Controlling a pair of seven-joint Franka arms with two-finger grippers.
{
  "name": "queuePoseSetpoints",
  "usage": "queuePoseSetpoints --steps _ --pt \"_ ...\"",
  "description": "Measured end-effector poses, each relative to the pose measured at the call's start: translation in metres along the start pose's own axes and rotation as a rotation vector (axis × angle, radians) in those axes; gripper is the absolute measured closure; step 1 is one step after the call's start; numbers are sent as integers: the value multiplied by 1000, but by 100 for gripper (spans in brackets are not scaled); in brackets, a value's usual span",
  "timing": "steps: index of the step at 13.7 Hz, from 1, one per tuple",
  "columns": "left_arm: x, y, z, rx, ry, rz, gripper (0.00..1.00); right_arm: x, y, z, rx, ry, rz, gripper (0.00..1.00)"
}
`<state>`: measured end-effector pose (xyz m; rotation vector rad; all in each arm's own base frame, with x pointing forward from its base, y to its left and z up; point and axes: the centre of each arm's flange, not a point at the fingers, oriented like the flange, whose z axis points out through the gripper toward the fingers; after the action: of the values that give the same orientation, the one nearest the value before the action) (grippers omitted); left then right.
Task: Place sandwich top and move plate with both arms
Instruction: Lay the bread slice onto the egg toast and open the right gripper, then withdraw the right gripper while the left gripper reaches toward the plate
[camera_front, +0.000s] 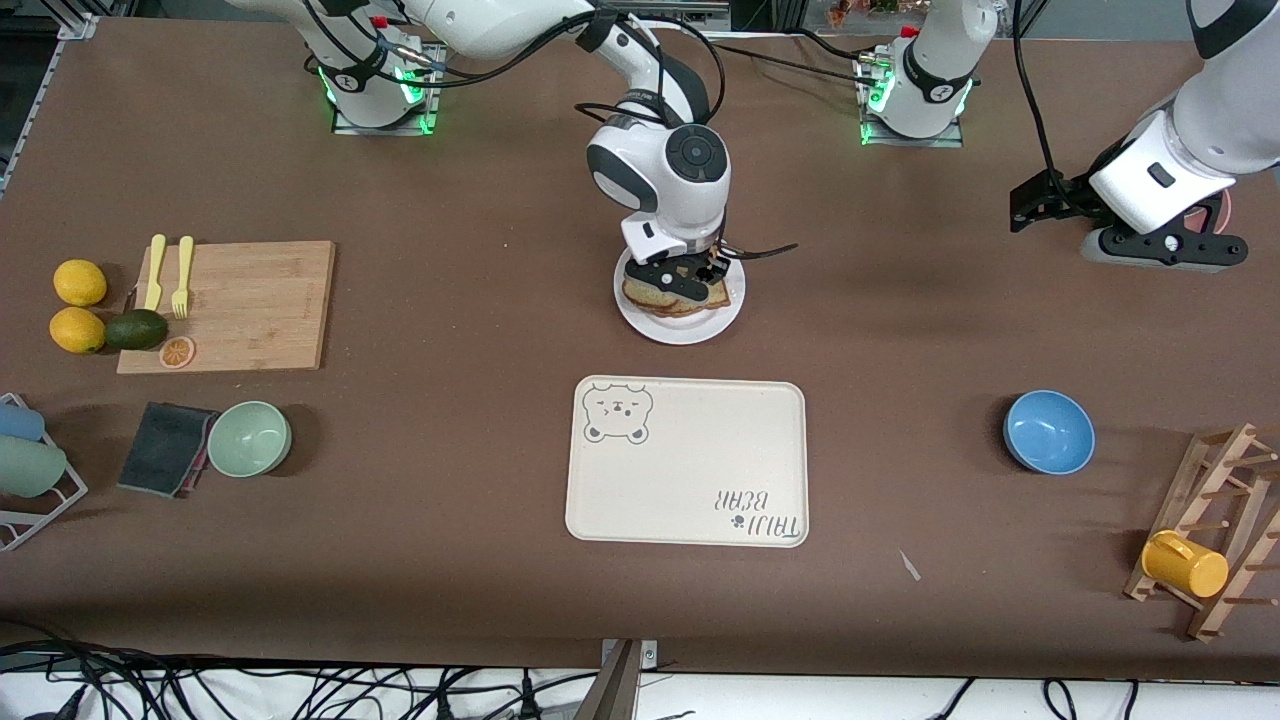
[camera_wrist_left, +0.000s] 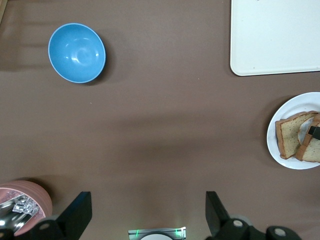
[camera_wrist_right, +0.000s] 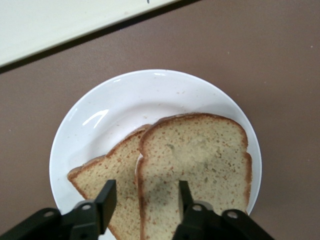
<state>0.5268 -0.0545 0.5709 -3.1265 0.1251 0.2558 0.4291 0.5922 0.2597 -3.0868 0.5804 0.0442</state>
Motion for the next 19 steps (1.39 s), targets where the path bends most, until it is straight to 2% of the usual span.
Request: queuePoseSetpoints --steps 2,3,4,7,11,13,17,19 --pt "0 0 0 0 0 0 0 12 -1 -20 29 -4 31 14" --pt "0 0 0 0 0 0 0 26 2 -38 42 -3 50 4" --pt "0 0 0 0 0 0 0 45 10 -59 48 -2 60 0" --pt "0 0 0 0 0 0 0 116 58 -128 23 -22 28 0" --pt "2 6 3 -2 -7 12 0 214 159 -203 -21 -83 -128 0" --pt "5 22 10 -18 -22 38 0 251 211 -226 -31 -102 -190 0" --pt "29 49 44 -178 -75 56 0 305 310 -255 -26 -115 -281 0" --pt "47 73 70 -214 -109 86 0 321 355 -271 -24 -120 -312 0"
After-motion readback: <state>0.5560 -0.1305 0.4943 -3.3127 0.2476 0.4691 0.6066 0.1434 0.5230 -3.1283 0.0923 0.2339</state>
